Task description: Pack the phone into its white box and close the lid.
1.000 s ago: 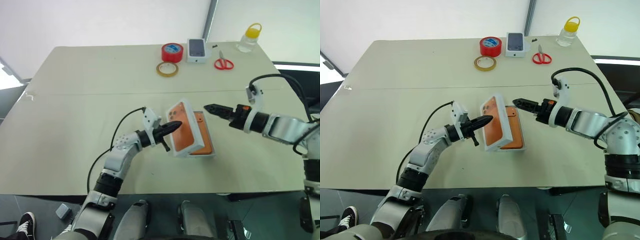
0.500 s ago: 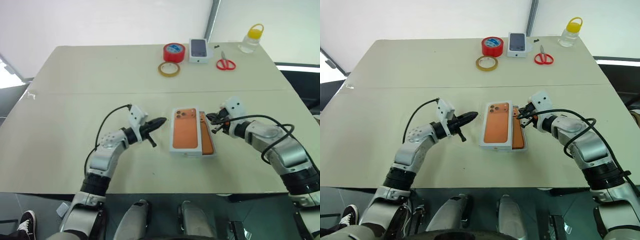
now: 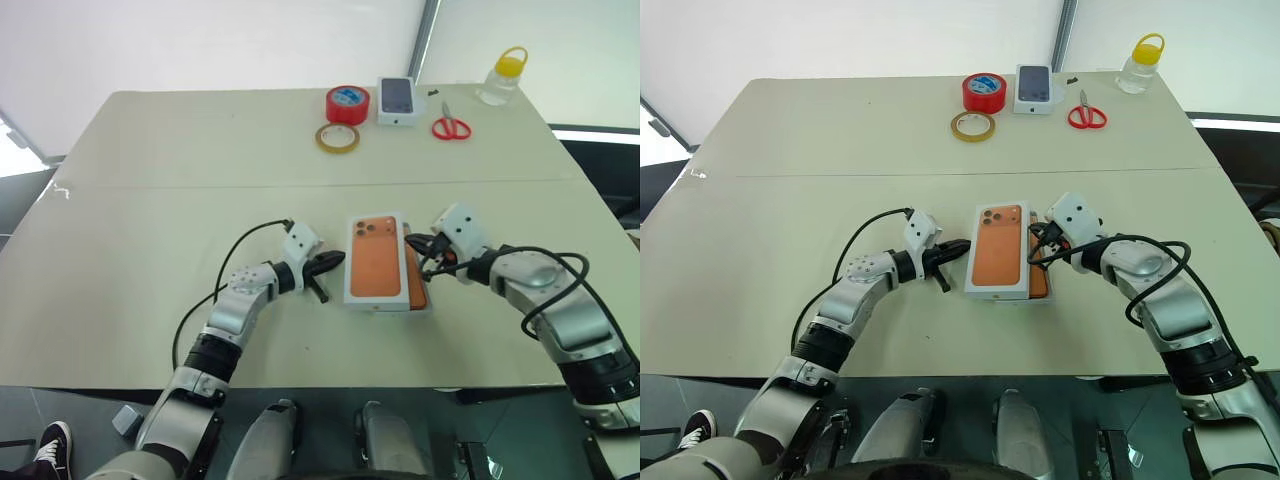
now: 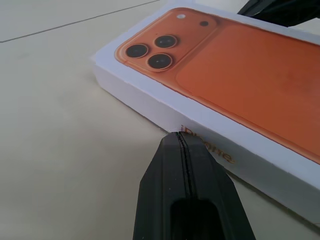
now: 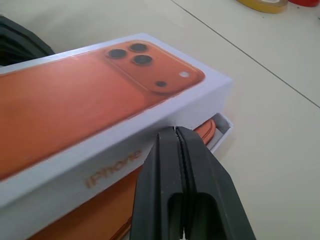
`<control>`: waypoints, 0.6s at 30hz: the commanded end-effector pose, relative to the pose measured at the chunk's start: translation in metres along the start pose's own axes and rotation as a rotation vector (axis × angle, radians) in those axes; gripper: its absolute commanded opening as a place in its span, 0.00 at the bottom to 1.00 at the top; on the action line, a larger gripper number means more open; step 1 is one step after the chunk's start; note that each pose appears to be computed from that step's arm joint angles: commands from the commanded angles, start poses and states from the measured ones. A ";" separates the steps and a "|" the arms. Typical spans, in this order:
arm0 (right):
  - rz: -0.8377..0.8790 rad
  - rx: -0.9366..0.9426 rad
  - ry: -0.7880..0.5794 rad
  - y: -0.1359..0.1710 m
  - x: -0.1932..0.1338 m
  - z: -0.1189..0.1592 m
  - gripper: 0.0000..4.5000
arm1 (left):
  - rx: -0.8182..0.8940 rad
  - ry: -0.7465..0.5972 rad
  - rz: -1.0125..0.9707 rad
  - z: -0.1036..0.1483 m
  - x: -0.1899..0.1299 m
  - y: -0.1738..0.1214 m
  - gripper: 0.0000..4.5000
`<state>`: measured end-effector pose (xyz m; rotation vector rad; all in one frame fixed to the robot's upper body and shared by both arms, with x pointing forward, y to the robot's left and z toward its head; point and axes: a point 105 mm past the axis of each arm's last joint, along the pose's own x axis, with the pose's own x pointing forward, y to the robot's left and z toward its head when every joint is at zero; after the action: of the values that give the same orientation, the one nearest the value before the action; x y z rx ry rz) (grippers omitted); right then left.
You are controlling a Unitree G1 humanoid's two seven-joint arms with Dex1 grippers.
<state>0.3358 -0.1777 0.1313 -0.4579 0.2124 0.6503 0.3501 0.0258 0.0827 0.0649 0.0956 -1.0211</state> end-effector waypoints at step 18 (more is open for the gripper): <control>-0.048 -0.051 0.023 -0.004 -0.016 -0.004 0.01 | -0.007 -0.074 -0.097 0.019 0.015 -0.028 0.00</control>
<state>0.3281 -0.1972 0.1237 -0.5076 0.2578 0.5886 0.3407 0.0053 0.0899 0.0168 0.0828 -1.0782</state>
